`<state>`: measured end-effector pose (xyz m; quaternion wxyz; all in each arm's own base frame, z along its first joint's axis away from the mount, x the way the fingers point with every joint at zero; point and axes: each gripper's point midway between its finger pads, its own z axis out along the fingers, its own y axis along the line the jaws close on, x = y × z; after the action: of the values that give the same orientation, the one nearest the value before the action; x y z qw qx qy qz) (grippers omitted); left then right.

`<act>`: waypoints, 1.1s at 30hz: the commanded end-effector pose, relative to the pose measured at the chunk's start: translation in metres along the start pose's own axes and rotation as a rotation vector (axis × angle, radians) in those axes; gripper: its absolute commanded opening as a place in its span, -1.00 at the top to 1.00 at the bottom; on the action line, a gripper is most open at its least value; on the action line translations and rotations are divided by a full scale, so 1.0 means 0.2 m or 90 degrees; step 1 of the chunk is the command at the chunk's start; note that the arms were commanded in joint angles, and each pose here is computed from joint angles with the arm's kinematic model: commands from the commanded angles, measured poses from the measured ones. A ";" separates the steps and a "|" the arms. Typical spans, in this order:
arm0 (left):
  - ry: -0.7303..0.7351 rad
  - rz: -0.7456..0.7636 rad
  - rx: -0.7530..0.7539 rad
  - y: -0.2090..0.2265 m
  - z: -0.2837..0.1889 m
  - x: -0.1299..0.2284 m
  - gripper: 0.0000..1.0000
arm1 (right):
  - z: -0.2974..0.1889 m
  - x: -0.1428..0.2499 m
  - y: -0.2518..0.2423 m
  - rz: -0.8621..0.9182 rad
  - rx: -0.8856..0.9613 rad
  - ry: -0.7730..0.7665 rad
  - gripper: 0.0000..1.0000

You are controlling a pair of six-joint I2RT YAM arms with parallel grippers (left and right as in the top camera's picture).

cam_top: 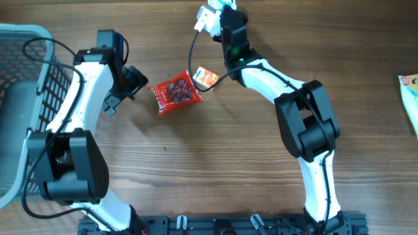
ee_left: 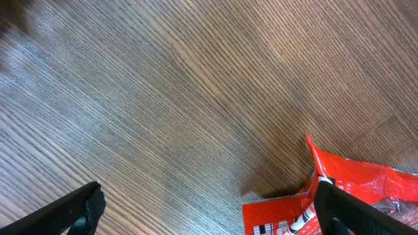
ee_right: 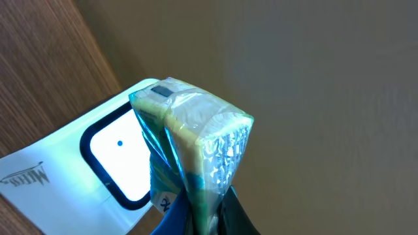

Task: Scan the item barcode
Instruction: 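Hold the teal box in front of the scanner with the right gripper, then carry the teal box to the right table edge and release it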

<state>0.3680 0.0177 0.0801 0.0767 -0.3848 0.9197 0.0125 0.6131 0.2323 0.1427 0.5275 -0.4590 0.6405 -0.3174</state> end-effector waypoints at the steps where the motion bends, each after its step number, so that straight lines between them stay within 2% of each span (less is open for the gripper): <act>1: 0.003 -0.008 -0.009 0.02 0.02 0.00 -1.00 | 0.01 -0.03 0.02 0.032 -0.005 -0.017 0.91; 4: 0.003 -0.008 -0.009 0.02 0.02 0.00 -1.00 | 0.01 0.00 -0.01 0.031 0.016 0.008 0.91; 6: 0.003 -0.008 -0.009 0.02 0.02 0.00 -1.00 | 0.02 0.18 -0.16 0.047 0.092 0.096 0.91; 10: 0.003 -0.008 -0.009 0.02 0.02 0.00 -1.00 | -0.15 1.07 -0.54 0.131 0.299 0.465 0.91; 11: 0.003 -0.008 -0.009 0.02 0.02 0.00 -1.00 | -0.26 1.31 -0.61 0.162 0.358 0.565 0.92; 12: 0.003 -0.008 -0.009 0.02 0.02 0.00 -1.00 | -0.34 1.46 -0.64 0.176 0.392 0.635 0.91; 13: 0.003 -0.008 -0.009 0.02 0.02 0.00 -1.00 | -0.53 1.81 -0.65 0.180 0.426 0.777 0.91; 17: 0.003 -0.008 -0.009 0.02 0.02 0.00 -1.00 | -0.72 2.13 -0.52 0.187 0.351 0.889 0.92; 20: 0.003 -0.008 -0.009 0.02 0.02 0.00 -1.00 | -0.79 2.28 -0.27 0.326 0.240 0.913 0.91; 22: 0.003 -0.008 -0.009 0.02 0.02 0.00 -1.00 | -0.84 2.34 -0.20 0.423 0.256 0.931 0.91; 26: 0.003 -0.008 -0.009 0.02 0.02 0.00 -1.00 | -0.96 2.47 -0.02 0.601 0.182 0.983 0.91; 29: 0.003 -0.008 -0.009 0.02 0.02 0.00 -1.00 | -1.08 2.58 -0.03 0.616 0.179 1.027 0.90; 30: 0.003 -0.008 -0.009 0.02 0.02 0.00 -1.00 | -1.11 2.61 -0.04 0.614 0.186 1.039 0.58; 31: 0.003 -0.008 -0.009 0.02 0.02 0.00 -1.00 | -1.13 2.63 -0.04 0.617 0.188 1.045 -0.20; 32: 0.003 -0.008 -0.009 0.02 0.02 0.00 -1.00 | -1.15 2.65 -0.05 0.621 0.194 1.050 -0.64; 33: 0.003 -0.008 -0.009 0.02 0.02 0.00 -1.00 | -1.15 2.66 -0.07 0.622 0.201 1.050 -0.89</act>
<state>0.3679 0.0178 0.0799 0.0766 -0.3848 0.9197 0.0127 0.3897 -0.2848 0.0327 0.0571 0.2861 0.8618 -0.4150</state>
